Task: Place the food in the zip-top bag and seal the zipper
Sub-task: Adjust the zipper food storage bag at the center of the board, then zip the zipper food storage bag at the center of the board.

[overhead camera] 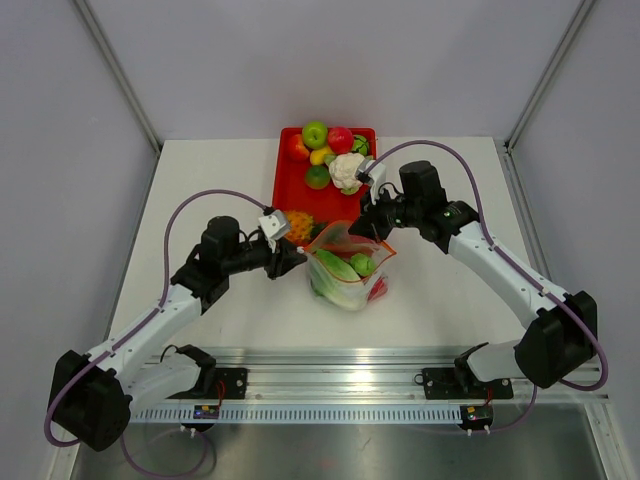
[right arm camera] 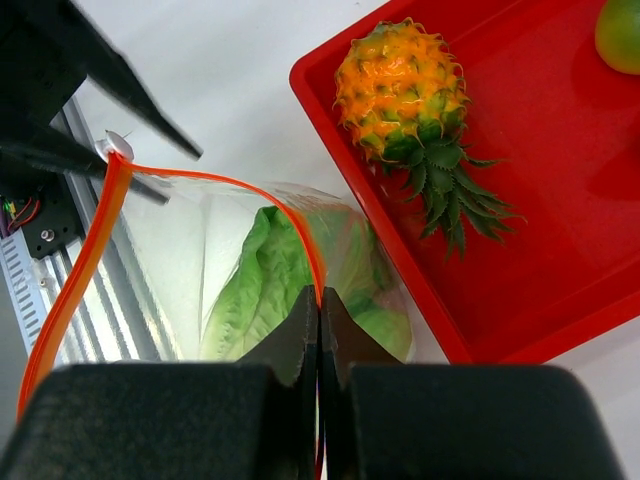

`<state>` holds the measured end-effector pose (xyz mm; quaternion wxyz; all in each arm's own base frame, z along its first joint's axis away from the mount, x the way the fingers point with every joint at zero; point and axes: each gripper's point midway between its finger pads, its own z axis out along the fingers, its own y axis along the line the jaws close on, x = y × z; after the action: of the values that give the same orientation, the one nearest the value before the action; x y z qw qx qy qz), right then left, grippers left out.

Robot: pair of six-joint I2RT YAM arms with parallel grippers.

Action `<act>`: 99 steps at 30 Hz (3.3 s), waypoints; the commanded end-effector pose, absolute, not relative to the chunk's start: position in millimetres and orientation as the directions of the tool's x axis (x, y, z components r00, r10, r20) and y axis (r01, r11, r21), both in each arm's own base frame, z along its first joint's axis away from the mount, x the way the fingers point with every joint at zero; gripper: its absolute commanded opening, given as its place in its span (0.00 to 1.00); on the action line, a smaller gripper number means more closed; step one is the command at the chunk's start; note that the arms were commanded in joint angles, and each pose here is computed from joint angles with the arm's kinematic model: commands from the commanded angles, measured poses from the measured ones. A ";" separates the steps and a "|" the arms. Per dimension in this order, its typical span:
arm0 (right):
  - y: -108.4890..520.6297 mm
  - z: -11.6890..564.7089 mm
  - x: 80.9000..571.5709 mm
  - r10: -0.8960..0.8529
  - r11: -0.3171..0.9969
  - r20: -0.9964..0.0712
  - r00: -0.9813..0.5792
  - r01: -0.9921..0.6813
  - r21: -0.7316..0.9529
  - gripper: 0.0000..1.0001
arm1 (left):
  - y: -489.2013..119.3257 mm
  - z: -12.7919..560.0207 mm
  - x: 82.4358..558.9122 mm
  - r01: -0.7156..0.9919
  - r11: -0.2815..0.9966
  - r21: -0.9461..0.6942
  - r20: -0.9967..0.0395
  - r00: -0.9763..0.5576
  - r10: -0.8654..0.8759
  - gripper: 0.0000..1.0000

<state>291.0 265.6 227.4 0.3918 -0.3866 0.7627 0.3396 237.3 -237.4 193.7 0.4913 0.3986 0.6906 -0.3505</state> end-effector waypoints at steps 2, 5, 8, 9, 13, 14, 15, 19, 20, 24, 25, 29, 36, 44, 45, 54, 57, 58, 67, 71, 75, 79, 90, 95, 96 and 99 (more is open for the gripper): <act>267.5 252.0 290.0 -0.280 0.453 -0.897 -0.343 -0.871 0.192 0.00 | -245.0 216.4 241.1 0.911 0.407 -0.068 -0.981 -0.136 0.141 0.21; 264.7 250.7 288.3 -0.303 0.462 -0.879 -0.369 -0.863 0.203 0.01 | -244.6 226.2 241.4 0.908 0.414 -0.061 -0.985 -0.123 0.124 0.00; 260.7 261.9 283.9 -0.325 0.466 -0.865 -0.383 -0.861 0.206 0.17 | -244.7 231.7 238.8 0.913 0.403 -0.061 -0.984 -0.124 0.131 0.00; 261.2 269.8 280.7 -0.332 0.458 -0.868 -0.369 -0.868 0.194 0.20 | -244.7 233.4 237.5 0.916 0.397 -0.057 -0.984 -0.119 0.134 0.00; 274.5 299.8 263.1 -0.371 0.427 -0.897 -0.239 -0.902 0.064 0.40 | -245.6 242.4 230.2 0.931 0.364 -0.040 -0.987 -0.093 0.130 0.00; 279.1 303.6 256.7 -0.383 0.410 -0.898 -0.219 -0.911 0.048 0.44 | -245.8 244.2 228.7 0.933 0.358 -0.037 -0.988 -0.088 0.127 0.00; 284.3 313.5 253.0 -0.384 0.388 -0.905 -0.184 -0.922 0.024 0.45 | -246.1 246.9 228.0 0.935 0.354 -0.031 -0.989 -0.079 0.124 0.00; 313.9 309.6 235.6 -0.449 0.293 -0.885 -0.123 -0.956 -0.016 0.45 | -247.6 255.6 222.3 0.946 0.325 -0.017 -0.992 -0.056 0.112 0.00; 318.2 308.6 234.6 -0.458 0.277 -0.883 -0.105 -0.961 -0.029 0.44 | -248.0 257.1 222.1 0.947 0.320 -0.014 -0.992 -0.052 0.112 0.00; 335.7 293.6 231.1 -0.508 0.177 -0.861 -0.035 -0.982 -0.065 0.43 | -250.5 255.2 216.8 0.963 0.271 -0.004 -0.992 -0.038 0.121 0.00; 339.0 287.0 233.1 -0.519 0.168 -0.854 -0.036 -0.984 -0.060 0.43 | -250.8 256.3 215.1 0.965 0.261 -0.007 -0.992 -0.039 0.119 0.00; 345.5 284.4 237.8 -0.506 0.136 -0.862 0.019 -0.985 -0.102 0.44 | -250.3 253.9 215.9 0.966 0.259 -0.018 -0.992 -0.050 0.118 0.00; 351.2 276.6 236.8 -0.480 0.076 -0.872 0.101 -0.985 -0.155 0.45 | -249.9 254.6 216.2 0.967 0.252 -0.030 -0.992 -0.060 0.109 0.00; 358.4 280.5 218.9 -0.439 -0.012 -0.892 0.111 -0.993 -0.118 0.48 | -249.3 253.5 217.9 0.968 0.247 -0.044 -0.992 -0.071 0.103 0.00; 359.0 281.5 216.9 -0.433 -0.022 -0.894 0.111 -0.993 -0.113 0.50 | -249.3 253.7 218.2 0.968 0.249 -0.044 -0.992 -0.071 0.102 0.00; 368.7 273.1 218.2 -0.444 -0.044 -0.891 0.091 -0.996 -0.080 0.48 | -247.8 256.2 219.9 0.967 0.249 -0.044 -0.993 -0.070 0.094 0.00; 373.7 273.3 218.7 -0.437 -0.050 -0.895 0.090 -0.996 -0.076 0.46 | -247.7 255.1 219.8 0.967 0.248 -0.050 -0.993 -0.076 0.094 0.00; 375.2 273.6 217.9 -0.435 -0.053 -0.896 0.091 -0.996 -0.075 0.46 | -247.8 255.8 219.6 0.968 0.247 -0.051 -0.993 -0.076 0.093 0.00; 383.5 271.3 219.9 -0.425 -0.059 -0.901 0.086 -0.996 -0.067 0.38 | -246.4 254.8 219.9 0.967 0.250 -0.056 -0.992 -0.082 0.092 0.00; 384.7 271.2 221.9 -0.424 -0.051 -0.902 0.084 -0.996 -0.068 0.24 | -245.9 254.3 219.8 0.966 0.252 -0.059 -0.992 -0.085 0.093 0.00; 382.4 269.0 223.4 -0.436 -0.036 -0.897 0.076 -0.997 -0.067 0.00 | -245.1 254.8 220.3 0.965 0.255 -0.058 -0.992 -0.084 0.093 0.00; 375.8 263.0 221.7 -0.453 -0.023 -0.888 0.074 -0.997 -0.071 0.00 | -241.2 255.1 225.2 0.953 0.295 -0.061 -0.992 -0.091 0.088 0.00; 345.5 254.5 211.5 -0.514 0.026 -0.855 0.065 -0.995 -0.091 0.00 | -229.2 256.7 234.8 0.925 0.378 -0.037 -0.994 -0.073 0.084 0.00; 333.4 252.9 205.9 -0.528 0.053 -0.848 0.052 -0.994 -0.093 0.00 | -223.6 261.8 240.3 0.909 0.417 -0.022 -0.996 -0.058 0.075 0.00; 330.4 252.4 206.2 -0.534 0.064 -0.844 0.046 -0.994 -0.094 0.00 | -222.4 261.5 241.4 0.905 0.424 -0.021 -0.995 -0.059 0.075 0.00; 321.0 246.3 201.9 -0.551 0.084 -0.834 0.021 -0.993 -0.081 0.00 | -218.5 263.0 243.2 0.900 0.436 -0.015 -0.996 -0.051 0.072 0.00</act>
<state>217.8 342.8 253.5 0.3998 -0.6124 0.6085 0.3079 222.1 -230.7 236.4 0.5046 0.4051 0.6464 -0.4043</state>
